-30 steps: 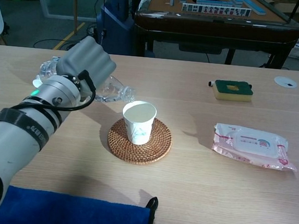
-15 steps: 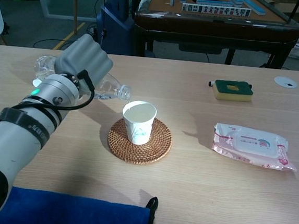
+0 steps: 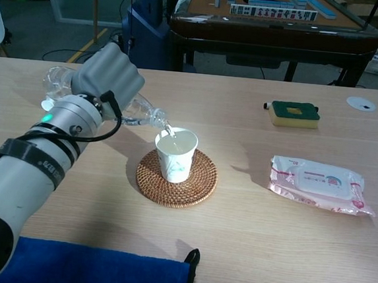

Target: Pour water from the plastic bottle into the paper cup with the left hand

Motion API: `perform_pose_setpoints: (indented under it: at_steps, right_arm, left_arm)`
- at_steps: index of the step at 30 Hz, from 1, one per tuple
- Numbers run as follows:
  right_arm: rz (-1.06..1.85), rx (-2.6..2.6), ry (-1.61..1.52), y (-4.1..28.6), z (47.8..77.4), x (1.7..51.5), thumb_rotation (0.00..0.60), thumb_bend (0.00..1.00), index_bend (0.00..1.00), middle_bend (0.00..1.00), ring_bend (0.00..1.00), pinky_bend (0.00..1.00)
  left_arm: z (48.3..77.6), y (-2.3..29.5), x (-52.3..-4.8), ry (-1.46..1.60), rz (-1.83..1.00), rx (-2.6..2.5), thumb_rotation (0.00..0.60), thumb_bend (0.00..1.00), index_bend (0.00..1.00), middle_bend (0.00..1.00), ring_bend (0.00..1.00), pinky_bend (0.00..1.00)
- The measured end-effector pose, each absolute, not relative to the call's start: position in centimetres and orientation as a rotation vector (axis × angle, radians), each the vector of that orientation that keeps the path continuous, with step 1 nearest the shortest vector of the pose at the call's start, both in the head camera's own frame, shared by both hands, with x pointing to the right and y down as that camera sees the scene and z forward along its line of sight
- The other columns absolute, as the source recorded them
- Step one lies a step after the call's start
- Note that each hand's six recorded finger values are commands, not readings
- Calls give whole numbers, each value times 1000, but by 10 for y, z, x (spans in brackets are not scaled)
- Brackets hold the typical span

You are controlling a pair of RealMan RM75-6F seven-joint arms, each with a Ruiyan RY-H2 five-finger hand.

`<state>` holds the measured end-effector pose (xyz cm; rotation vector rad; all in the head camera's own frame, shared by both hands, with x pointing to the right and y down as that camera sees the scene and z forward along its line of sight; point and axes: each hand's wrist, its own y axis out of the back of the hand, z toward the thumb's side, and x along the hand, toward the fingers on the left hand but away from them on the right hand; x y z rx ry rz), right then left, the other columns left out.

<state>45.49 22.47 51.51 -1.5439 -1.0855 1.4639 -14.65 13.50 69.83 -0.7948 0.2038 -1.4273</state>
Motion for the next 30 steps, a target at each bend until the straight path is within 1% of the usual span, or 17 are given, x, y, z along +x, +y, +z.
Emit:
perform_pose_setpoints:
  at_steps: [30]
  right_arm:
    - [1466,-1546,-1083,225,516,455,600,49,356,388,246,482]
  left_arm:
    - [703,133,-150,169,-1422,-735,600,152,736,810,455,251]
